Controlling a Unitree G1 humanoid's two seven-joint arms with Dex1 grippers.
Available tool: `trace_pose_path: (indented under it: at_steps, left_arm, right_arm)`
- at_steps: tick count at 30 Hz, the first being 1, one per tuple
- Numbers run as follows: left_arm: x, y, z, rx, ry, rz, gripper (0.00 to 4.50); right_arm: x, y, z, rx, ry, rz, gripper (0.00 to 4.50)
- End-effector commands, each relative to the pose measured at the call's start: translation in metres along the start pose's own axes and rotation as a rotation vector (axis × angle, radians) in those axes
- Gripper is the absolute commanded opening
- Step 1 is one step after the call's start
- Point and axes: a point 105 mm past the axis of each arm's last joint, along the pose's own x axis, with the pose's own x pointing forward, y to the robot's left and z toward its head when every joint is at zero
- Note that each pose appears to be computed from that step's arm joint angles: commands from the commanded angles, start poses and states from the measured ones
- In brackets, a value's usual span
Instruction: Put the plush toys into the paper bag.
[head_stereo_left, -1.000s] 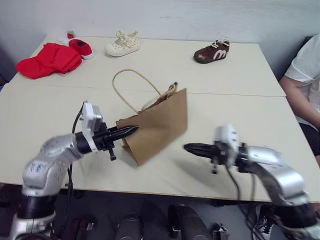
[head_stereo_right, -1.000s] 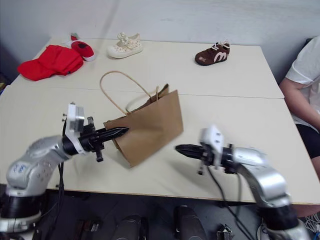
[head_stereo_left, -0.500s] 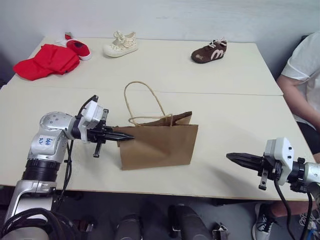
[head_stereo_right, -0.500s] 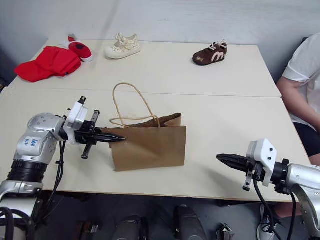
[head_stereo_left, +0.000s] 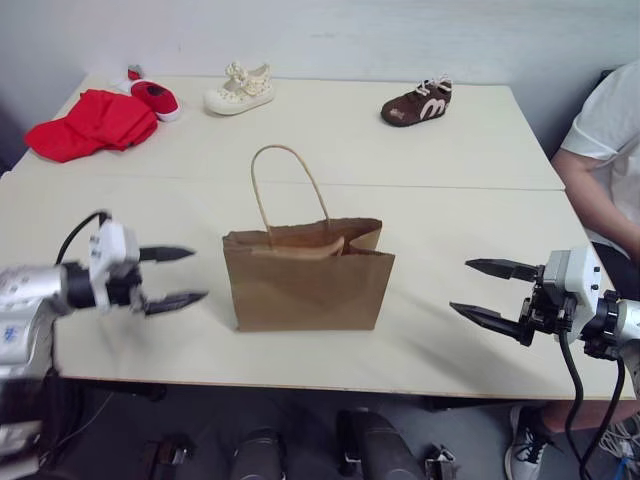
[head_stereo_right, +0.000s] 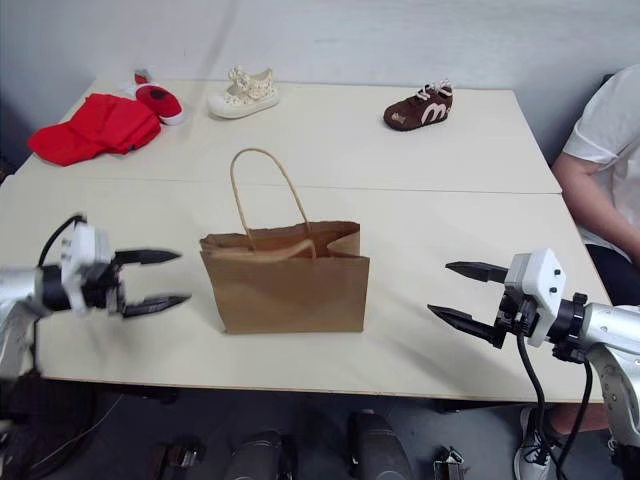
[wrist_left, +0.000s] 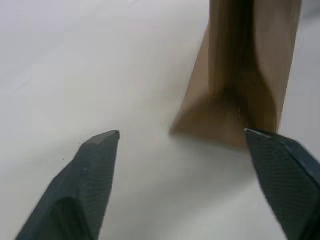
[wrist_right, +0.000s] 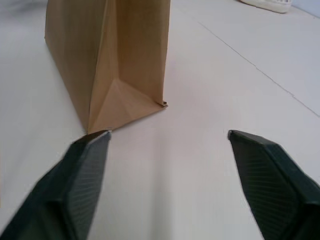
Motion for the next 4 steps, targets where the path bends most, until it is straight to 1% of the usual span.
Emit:
trace_pose_path:
  at_steps: [1, 4]
  left_arm:
    - [-0.0197, 0.0045, 0.005, 0.066, 0.027, 0.097, 4.5]
    - [-0.0236, 0.001, -0.0014, 0.041, 0.024, 0.112, 4.5]
  right_arm:
    - [-0.0121, -0.0085, 0.0028, -0.084, 0.028, 0.001, 4.49]
    - [-0.0152, -0.0107, -0.005, -0.107, 0.047, 0.015, 4.49]
